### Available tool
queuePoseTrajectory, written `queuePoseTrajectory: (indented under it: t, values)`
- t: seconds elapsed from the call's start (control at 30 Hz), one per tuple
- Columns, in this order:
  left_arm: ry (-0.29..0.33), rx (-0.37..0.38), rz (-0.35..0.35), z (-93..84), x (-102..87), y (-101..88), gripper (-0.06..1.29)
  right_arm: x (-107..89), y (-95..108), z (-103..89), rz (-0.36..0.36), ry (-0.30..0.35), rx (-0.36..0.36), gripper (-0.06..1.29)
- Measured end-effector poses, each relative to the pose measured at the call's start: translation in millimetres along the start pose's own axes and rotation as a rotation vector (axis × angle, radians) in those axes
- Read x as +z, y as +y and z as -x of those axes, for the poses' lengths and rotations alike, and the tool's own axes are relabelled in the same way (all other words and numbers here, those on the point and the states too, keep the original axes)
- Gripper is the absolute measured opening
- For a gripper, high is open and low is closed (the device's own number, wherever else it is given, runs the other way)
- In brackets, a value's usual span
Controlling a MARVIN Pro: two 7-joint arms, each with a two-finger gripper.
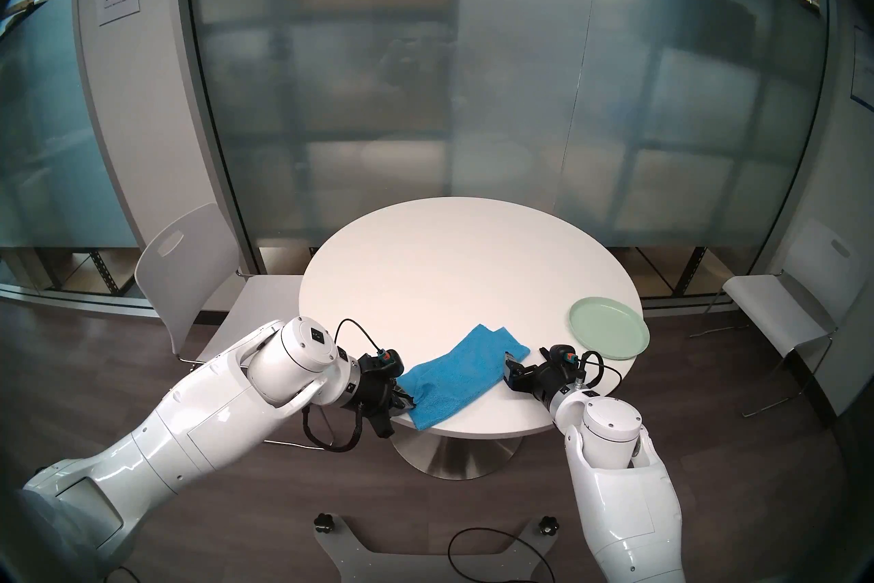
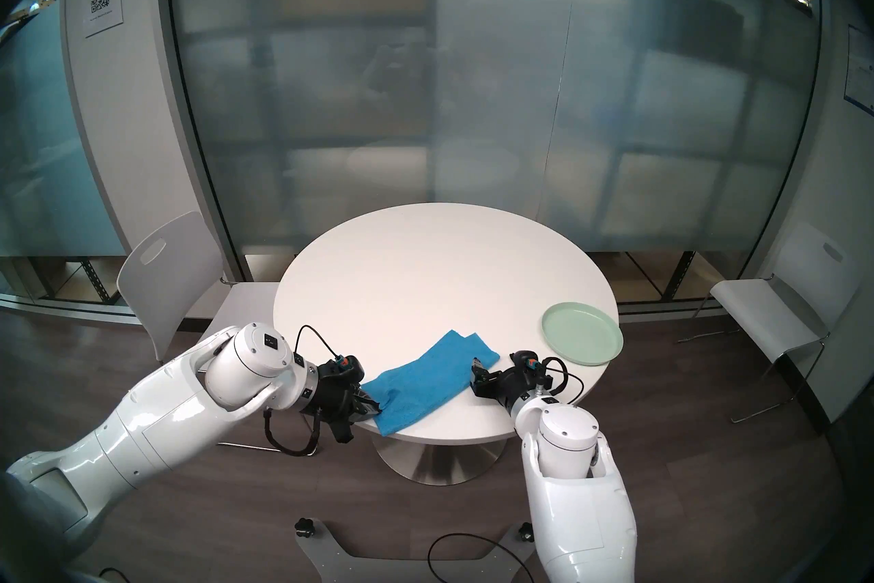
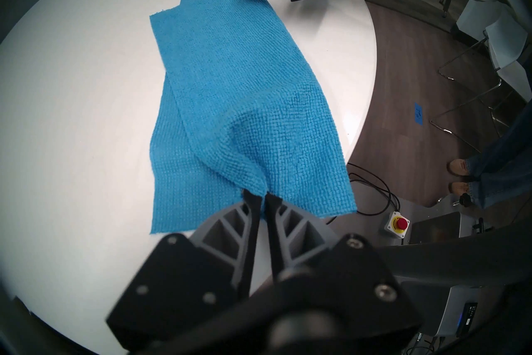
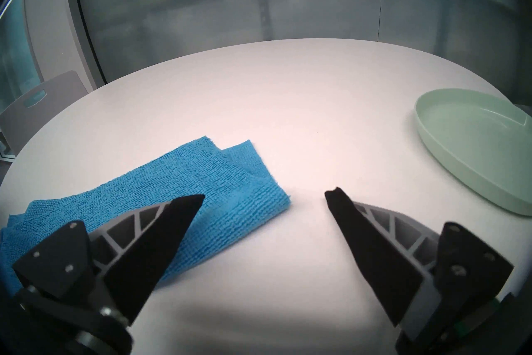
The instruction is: Fold the napkin in half twice and place it beside the plate
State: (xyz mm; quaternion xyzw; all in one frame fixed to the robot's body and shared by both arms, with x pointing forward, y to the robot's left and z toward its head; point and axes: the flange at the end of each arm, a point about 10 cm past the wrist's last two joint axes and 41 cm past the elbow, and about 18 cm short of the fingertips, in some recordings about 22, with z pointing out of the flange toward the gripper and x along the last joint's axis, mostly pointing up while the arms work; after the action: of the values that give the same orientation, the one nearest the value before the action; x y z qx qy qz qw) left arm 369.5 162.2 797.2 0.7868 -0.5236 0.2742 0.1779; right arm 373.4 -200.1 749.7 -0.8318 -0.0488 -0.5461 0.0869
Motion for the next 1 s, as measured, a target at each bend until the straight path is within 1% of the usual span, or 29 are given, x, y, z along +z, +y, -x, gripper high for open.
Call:
queuePoseTrajectory:
  t: [0.33, 0.67, 0.7, 0.8, 0.83, 0.93, 1.0]
  values:
    - [0.003, 0.003, -0.002, 0.3, -0.5, -0.5, 0.2, 3.5, -8.6, 0.1, -0.036, -0.029, -0.003, 1.21]
    - [0.0, 0.005, -0.006, 1.3, -1.9, -1.9, 0.2, 6.1, -13.1, -1.1, -0.046, -0.045, -0.044, 1.2]
    - [-0.001, 0.006, -0.006, 1.5, -2.1, -2.1, 0.2, 6.3, -13.7, -1.3, -0.047, -0.046, -0.049, 1.18]
    - [-0.002, 0.006, -0.007, 1.7, -2.4, -2.4, 0.2, 6.7, -14.4, -1.6, -0.049, -0.046, -0.055, 0.97]
    - [-0.002, 0.006, -0.008, 1.7, -2.5, -2.5, 0.2, 6.7, -14.6, -1.7, -0.049, -0.046, -0.056, 0.96]
    - [-0.003, 0.008, -0.009, 1.8, -2.8, -2.8, 0.2, 6.9, -15.2, -1.8, -0.051, -0.047, -0.06, 0.72]
    - [-0.004, 0.009, -0.009, 1.8, -2.9, -3.0, 0.2, 6.9, -15.6, -1.9, -0.053, -0.046, -0.061, 0.63]
